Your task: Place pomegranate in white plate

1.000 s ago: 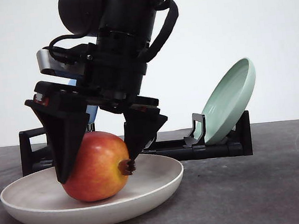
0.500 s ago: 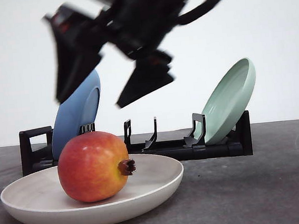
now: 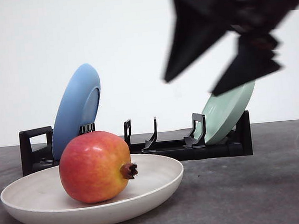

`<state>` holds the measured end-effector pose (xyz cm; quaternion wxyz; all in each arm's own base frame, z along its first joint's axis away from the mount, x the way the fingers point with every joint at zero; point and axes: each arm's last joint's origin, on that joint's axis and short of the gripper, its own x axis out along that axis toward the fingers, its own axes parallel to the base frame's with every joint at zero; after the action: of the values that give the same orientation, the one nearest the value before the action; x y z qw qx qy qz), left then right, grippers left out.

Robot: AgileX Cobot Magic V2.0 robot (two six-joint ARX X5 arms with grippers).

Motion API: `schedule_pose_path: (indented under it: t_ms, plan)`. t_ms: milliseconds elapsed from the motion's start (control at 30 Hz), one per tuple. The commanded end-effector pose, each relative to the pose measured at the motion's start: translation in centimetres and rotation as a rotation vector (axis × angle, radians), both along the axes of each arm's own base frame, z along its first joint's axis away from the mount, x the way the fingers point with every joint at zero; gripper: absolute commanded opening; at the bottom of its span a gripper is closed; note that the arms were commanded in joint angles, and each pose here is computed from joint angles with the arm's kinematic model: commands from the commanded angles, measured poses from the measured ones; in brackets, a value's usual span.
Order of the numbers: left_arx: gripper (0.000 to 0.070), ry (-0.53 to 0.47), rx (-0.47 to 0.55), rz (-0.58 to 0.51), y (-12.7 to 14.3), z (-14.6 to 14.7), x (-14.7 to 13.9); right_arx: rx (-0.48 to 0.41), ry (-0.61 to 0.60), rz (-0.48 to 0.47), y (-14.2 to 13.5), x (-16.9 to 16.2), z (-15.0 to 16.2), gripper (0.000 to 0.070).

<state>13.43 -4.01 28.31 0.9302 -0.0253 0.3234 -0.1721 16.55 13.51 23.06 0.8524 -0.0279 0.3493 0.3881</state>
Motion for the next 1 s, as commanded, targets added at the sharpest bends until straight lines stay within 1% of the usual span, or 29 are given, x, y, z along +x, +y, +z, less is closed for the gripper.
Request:
schedule_pose_path:
  t_ms: [0, 133, 267, 400, 500, 700, 733, 767, 800, 833, 867, 900, 967]
  plan:
    - [0.0313, -0.015, -0.004, -0.003, 0.0, 0.4, 0.1, 0.016, 0.005, -0.029, -0.8, -0.3, 0.0, 0.0683]
    - [0.0313, -0.015, -0.004, -0.003, 0.0, 0.4, 0.1, 0.016, 0.005, -0.117, -3.4, -1.2, -0.2, 0.0683]
    - [0.0312, -0.015, -0.004, -0.003, 0.0, 0.4, 0.1, 0.016, 0.003, -0.222, -5.6, -1.7, 0.3, 0.0683]
    - [0.0313, -0.015, -0.004, -0.003, 0.0, 0.4, 0.1, 0.031, -0.024, -0.303, -7.1, -1.9, 0.9, 0.0683]
    - [0.0313, -0.015, -0.004, -0.003, 0.0, 0.4, 0.1, 0.039, -0.042, -0.331, -7.5, -1.7, 1.1, 0.0683]
    - [0.0314, -0.011, -0.003, -0.004, 0.0, 0.4, 0.0, 0.044, -0.055, -0.331, -7.5, -1.6, 1.2, 0.0683]
    - [0.0310, -0.010, -0.003, -0.004, 0.0, 0.4, 0.0, 0.043, -0.055, -0.331, -7.5, -1.6, 1.2, 0.0638]
    - [0.0284, -0.010, -0.003, -0.004, 0.0, 0.4, 0.0, 0.043, -0.055, -0.331, -7.5, -1.6, 1.2, 0.0553]
    - [0.0198, -0.009, -0.003, -0.005, 0.0, 0.4, 0.0, 0.045, -0.060, -0.331, -7.5, -1.6, 1.2, 0.0378]
    - [0.0086, -0.009, -0.005, -0.004, 0.0, 0.4, 0.0, 0.047, -0.063, -0.331, -7.5, -1.6, 1.2, 0.0162]
    - [0.0001, -0.009, -0.006, -0.003, 0.0, 0.4, 0.0, 0.049, -0.066, -0.331, -7.5, -1.6, 1.3, 0.0005]
    - [0.0002, -0.011, -0.007, -0.002, 0.0, 0.4, 0.1, 0.049, -0.070, -0.329, -7.5, -1.5, 1.3, 0.0023]
    - [0.0000, -0.009, -0.006, -0.002, 0.0, 0.4, 0.0, 0.054, -0.076, -0.326, -7.5, -1.5, 1.4, 0.0024]
